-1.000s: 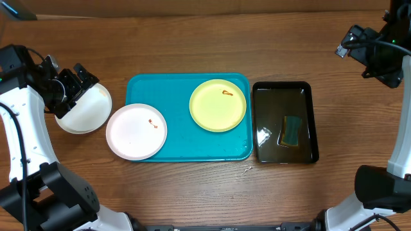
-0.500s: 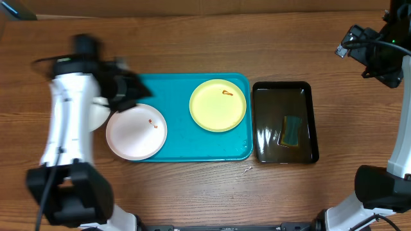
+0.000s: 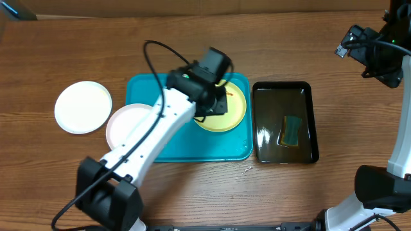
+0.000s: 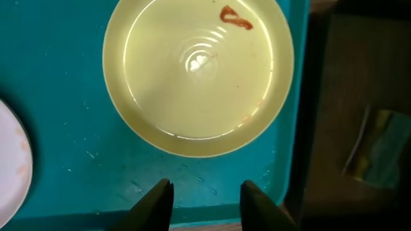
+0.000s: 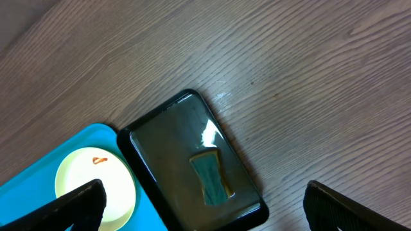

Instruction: Clean dirty plates on tray and stack at the side

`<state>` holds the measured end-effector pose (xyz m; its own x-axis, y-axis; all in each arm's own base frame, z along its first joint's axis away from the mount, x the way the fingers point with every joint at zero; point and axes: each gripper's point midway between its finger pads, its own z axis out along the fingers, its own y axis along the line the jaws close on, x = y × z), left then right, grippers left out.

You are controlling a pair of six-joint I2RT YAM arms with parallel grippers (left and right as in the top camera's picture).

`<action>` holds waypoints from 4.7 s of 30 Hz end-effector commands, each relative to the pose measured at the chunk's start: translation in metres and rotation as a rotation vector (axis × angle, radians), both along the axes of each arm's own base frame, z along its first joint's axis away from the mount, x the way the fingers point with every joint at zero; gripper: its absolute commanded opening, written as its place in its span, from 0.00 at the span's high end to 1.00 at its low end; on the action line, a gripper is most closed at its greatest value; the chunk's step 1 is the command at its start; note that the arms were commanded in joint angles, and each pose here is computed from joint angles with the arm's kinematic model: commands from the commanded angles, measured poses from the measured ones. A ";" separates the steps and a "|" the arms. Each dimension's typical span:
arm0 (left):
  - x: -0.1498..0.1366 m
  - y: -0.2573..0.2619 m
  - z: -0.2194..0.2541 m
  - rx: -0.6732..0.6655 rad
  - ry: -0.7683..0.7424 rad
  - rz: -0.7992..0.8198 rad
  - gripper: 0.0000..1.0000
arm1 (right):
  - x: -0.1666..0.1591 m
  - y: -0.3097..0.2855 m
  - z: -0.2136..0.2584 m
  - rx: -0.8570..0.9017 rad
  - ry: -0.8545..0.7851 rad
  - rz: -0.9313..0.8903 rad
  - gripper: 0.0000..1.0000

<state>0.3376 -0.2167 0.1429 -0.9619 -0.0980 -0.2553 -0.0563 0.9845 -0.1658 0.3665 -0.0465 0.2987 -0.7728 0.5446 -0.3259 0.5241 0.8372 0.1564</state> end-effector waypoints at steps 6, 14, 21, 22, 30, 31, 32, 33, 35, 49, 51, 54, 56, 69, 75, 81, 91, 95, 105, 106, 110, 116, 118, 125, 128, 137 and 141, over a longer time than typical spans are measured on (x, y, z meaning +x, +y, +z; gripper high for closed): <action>0.011 0.023 -0.060 0.126 0.104 0.173 0.59 | 0.001 0.000 0.001 0.002 -0.004 0.002 0.00; 0.016 0.048 -0.096 0.071 0.268 0.265 0.69 | 0.001 0.000 0.001 0.002 -0.004 0.002 0.00; 0.008 0.046 -0.127 0.071 0.367 0.266 0.69 | 0.001 0.000 0.001 0.002 -0.004 0.002 0.00; 0.006 0.046 -0.131 0.075 0.379 0.268 0.69 | 0.001 0.000 0.001 0.002 -0.004 0.002 0.00; 0.006 0.056 -0.141 0.126 0.384 0.199 0.89 | 0.001 0.000 0.001 0.002 -0.004 0.002 0.00; 0.008 0.062 -0.141 0.146 0.376 0.179 0.91 | 0.001 0.000 0.001 0.002 -0.004 0.002 0.00; 0.011 0.069 -0.139 0.172 0.366 0.160 0.95 | 0.001 0.000 0.001 0.002 -0.004 0.002 0.00; 0.013 0.080 -0.137 0.208 0.357 0.147 0.96 | 0.001 0.000 0.001 0.002 -0.004 0.002 0.00; 0.018 0.102 -0.132 0.294 0.337 0.142 0.96 | 0.001 0.000 0.001 0.002 -0.004 0.002 0.00; 0.042 0.161 -0.127 0.411 0.279 0.124 0.86 | 0.001 0.000 0.001 0.002 -0.004 0.002 0.00; 0.045 0.152 -0.129 0.374 0.276 0.062 0.83 | 0.001 0.000 0.001 0.002 -0.004 0.002 0.00; 0.047 0.137 -0.132 0.298 0.275 -0.036 0.79 | 0.001 0.000 0.001 0.002 -0.004 0.002 0.00; 0.047 0.126 -0.134 0.240 0.277 -0.096 0.77 | 0.001 0.000 0.001 0.002 -0.004 0.002 0.00; 0.050 0.093 -0.133 0.063 0.266 -0.147 0.46 | -0.015 0.073 -0.053 0.087 0.180 0.245 0.30; 0.049 0.094 -0.133 0.064 0.269 -0.144 0.42 | -0.026 0.073 -0.133 -0.014 0.335 0.223 0.21; 0.050 0.093 -0.133 0.062 0.265 -0.144 0.41 | -0.027 0.076 -0.205 0.003 0.345 0.231 0.15; 0.050 0.093 -0.133 0.063 0.267 -0.144 0.37 | -0.037 0.075 -0.274 0.004 0.310 0.223 0.34; 0.050 0.093 -0.133 0.062 0.266 -0.144 0.36 | -0.040 0.075 -0.285 0.004 0.301 0.224 0.37; 0.050 0.093 -0.133 0.062 0.267 -0.141 0.36 | -0.039 0.084 -0.285 0.056 0.293 0.236 0.96; 0.050 0.093 -0.133 0.062 0.267 -0.141 0.35 | -0.040 0.084 -0.285 0.055 0.294 0.236 0.85; 0.050 0.093 -0.133 0.062 0.267 -0.141 0.35 | -0.055 0.083 -0.282 0.057 0.363 0.234 0.12; 0.050 0.093 -0.133 0.059 0.267 -0.141 0.34 | -0.083 0.090 -0.281 0.115 0.471 0.238 0.28; 0.050 0.093 -0.133 0.059 0.267 -0.141 0.33 | -0.086 0.092 -0.283 0.129 0.478 0.239 0.66; 0.050 0.093 -0.133 0.059 0.265 -0.141 0.28 | -0.079 0.093 -0.284 0.128 0.449 0.242 0.37; 0.051 0.093 -0.133 0.059 0.263 -0.141 0.28 | -0.068 0.089 -0.285 0.101 0.407 0.240 0.27; 0.051 0.093 -0.133 0.057 0.265 -0.126 0.35 | -0.052 0.090 -0.285 0.093 0.342 0.245 0.96; 0.051 0.093 -0.133 0.056 0.267 -0.118 0.54 | -0.049 0.094 -0.272 0.111 0.351 0.275 0.96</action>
